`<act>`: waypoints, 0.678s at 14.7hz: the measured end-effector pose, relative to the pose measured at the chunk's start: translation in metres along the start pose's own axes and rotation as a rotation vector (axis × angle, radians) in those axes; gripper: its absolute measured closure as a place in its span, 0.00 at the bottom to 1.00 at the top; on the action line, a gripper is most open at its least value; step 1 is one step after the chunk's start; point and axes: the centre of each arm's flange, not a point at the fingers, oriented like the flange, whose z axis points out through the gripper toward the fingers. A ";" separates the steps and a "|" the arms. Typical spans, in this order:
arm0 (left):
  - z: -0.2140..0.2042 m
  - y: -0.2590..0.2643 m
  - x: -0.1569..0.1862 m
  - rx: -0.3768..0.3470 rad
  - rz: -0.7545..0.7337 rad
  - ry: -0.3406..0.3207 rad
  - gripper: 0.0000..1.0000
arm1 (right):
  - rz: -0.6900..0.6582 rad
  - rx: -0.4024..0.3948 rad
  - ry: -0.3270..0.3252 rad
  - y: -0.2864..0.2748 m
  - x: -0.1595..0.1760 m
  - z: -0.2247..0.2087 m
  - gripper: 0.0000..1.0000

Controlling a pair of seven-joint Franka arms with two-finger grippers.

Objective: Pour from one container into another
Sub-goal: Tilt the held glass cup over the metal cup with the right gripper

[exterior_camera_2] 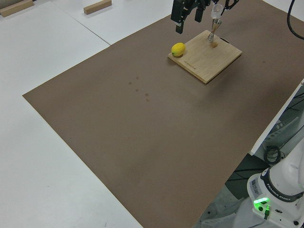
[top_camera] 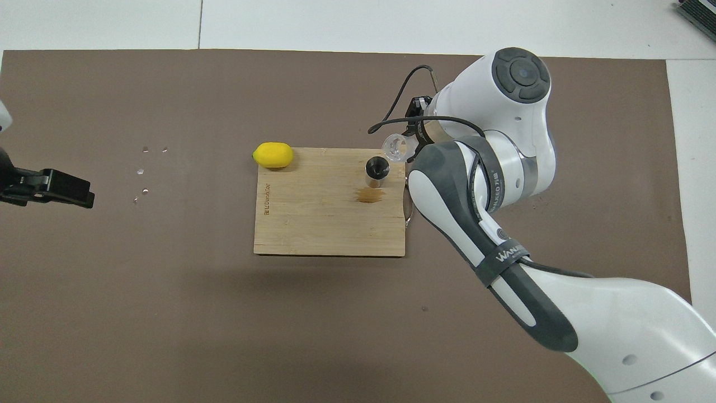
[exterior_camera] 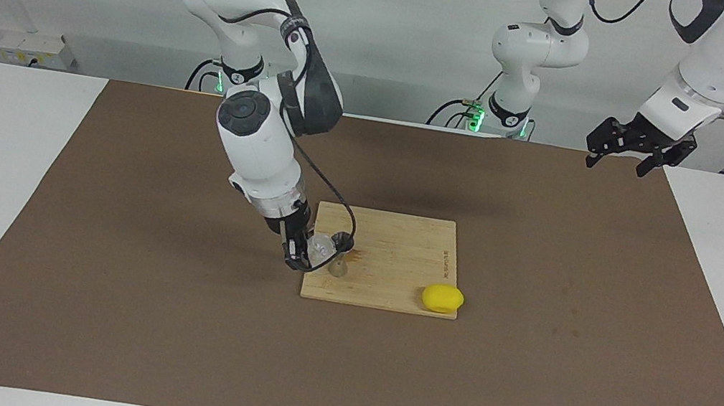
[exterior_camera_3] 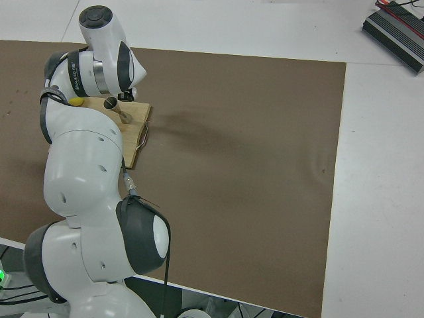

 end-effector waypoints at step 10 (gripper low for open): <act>0.000 0.000 0.000 0.000 -0.001 0.000 0.00 | -0.110 -0.029 0.119 0.006 -0.027 -0.004 0.52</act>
